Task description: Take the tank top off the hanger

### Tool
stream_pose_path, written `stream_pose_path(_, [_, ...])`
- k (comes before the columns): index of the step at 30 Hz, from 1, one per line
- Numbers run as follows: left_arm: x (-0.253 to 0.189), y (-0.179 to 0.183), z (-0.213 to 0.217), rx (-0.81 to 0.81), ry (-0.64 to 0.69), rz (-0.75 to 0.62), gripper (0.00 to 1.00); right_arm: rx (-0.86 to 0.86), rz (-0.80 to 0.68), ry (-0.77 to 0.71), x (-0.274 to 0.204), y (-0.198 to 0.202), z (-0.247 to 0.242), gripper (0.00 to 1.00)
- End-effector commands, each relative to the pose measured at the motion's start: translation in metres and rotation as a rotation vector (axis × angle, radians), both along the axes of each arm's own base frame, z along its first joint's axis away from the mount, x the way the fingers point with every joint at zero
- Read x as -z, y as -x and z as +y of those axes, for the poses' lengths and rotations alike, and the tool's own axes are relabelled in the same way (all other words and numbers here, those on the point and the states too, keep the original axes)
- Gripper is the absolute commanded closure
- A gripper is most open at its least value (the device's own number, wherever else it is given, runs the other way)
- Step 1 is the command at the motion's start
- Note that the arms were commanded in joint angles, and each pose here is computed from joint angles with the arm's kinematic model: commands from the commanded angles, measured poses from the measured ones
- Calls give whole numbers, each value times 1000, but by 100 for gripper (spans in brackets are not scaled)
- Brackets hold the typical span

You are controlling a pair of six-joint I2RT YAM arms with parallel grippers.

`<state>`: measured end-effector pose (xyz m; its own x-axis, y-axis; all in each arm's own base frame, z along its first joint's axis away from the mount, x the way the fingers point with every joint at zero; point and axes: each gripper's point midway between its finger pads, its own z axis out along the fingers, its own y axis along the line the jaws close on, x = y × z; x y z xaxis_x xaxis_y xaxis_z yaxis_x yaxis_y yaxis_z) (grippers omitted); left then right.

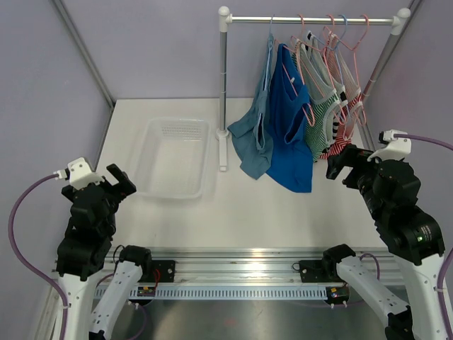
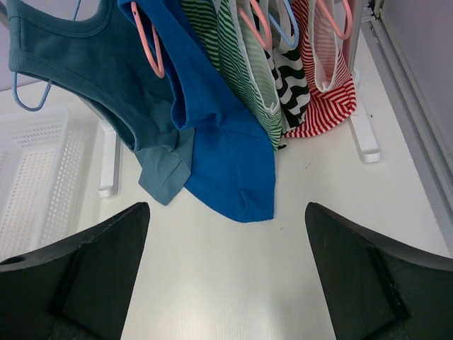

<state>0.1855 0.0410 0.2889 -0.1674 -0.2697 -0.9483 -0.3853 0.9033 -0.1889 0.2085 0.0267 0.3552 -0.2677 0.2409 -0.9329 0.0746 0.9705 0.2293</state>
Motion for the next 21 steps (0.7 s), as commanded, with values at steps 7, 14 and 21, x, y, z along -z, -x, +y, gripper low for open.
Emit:
stream_pose_path(7, [-8,-4,2,-23,20,-60,1,-204,-174,-136,-73,-4,42,0])
stream_pose_path(14, [-6,-4,1,-15,27,-65,1,-520,-140,-265,-123,-64,130,0])
stream_pose_path(21, [-10,-4,-8,45,39,-104,1,-376,-34,-156,-104,-153,144,9])
